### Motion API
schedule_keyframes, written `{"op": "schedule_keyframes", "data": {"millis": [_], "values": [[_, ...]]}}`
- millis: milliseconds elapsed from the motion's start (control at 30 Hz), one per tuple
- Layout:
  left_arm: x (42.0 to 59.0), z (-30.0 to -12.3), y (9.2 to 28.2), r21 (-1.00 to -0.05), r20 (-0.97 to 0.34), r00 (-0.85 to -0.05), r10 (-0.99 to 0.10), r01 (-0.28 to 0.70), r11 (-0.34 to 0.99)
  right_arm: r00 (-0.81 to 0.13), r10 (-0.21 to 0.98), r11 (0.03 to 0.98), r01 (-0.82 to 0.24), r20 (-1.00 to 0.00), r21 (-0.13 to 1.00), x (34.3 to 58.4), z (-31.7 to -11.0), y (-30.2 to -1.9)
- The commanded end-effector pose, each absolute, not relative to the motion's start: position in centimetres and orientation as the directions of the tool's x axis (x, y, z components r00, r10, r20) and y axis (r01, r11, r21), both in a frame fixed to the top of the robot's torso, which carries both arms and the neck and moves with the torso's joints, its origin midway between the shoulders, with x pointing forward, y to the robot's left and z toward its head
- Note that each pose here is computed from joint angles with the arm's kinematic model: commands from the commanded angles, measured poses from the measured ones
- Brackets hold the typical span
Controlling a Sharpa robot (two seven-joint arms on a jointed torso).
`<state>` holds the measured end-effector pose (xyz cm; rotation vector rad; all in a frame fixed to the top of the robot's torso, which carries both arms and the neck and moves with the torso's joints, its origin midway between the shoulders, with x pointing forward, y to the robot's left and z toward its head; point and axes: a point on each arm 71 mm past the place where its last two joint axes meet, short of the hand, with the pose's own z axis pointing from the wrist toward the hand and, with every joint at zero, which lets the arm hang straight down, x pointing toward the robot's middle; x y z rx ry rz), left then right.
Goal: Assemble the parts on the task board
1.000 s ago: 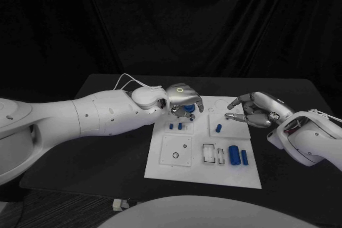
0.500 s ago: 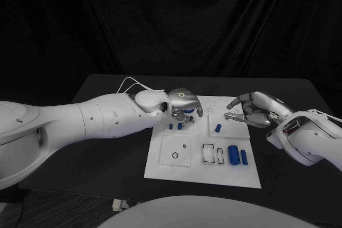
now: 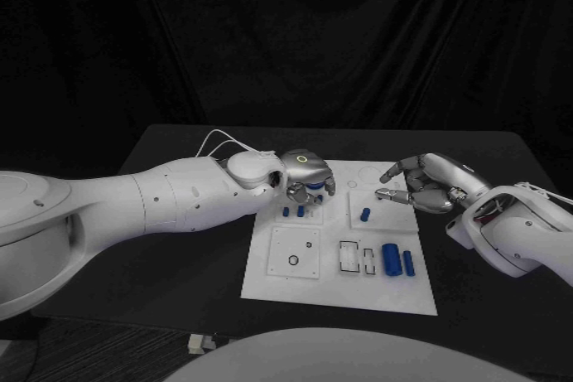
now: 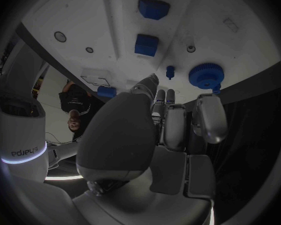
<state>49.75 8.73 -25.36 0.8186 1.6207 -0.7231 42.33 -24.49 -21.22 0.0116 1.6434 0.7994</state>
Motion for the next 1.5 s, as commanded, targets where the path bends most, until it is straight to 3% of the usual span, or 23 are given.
{"op": "schedule_keyframes", "data": {"millis": [33,1500], "values": [[49.9,-25.6,8.7,-0.031,-0.977,-0.149,0.15,0.803,0.595,-0.25,0.431,0.762,-0.413,-0.867,0.498,42.3,-21.3,-24.6],[50.6,-27.1,8.0,-0.035,-0.96,-0.195,0.199,0.794,0.606,-0.264,0.425,0.765,-0.406,-0.866,0.499,42.4,-21.8,-24.6]]}}
